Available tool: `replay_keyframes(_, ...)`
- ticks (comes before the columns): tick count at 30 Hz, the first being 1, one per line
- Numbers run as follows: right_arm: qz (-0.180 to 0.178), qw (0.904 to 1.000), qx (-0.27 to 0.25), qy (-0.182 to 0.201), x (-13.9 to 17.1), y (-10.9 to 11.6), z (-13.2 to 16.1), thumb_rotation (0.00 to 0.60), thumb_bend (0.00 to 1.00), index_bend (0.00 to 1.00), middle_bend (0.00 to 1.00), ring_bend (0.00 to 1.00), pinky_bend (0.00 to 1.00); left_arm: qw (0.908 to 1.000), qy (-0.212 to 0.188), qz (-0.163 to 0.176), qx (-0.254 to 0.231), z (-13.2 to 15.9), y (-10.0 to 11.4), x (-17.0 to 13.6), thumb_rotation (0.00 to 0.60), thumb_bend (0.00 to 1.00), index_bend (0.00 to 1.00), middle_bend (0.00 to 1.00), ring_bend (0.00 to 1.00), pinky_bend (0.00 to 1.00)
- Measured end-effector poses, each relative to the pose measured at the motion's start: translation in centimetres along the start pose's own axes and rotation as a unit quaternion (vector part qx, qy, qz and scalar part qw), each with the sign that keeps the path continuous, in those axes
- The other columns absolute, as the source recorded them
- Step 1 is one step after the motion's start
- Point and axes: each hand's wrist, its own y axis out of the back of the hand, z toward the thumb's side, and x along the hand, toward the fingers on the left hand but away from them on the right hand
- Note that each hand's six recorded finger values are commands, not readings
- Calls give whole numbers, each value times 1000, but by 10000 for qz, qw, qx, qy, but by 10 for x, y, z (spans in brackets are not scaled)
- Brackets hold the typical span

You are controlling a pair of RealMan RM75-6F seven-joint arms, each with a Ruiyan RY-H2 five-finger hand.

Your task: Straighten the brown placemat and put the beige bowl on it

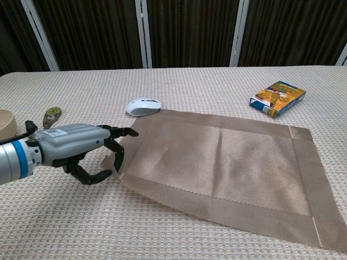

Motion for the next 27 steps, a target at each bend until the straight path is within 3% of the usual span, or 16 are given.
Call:
replay_keyframes(9,-4,10000,29,23,2,0,2,600,0,0,0,0,0,9973,181,-701,-91,9,-22,-41,600,486,721,0,0,0)
replay_keyframes(18,12,10000,58,15,1,-1,2,600,0,0,0,0,0,9949,155,-967,-237,26,-38,-53,600,482,705,0,0,0)
replay_keyframes(27,15,10000,68,5,1,-1,1,600,0,0,0,0,0,9931,22,-1111,-363,40,-41,-60,600,482,699,0,0,0)
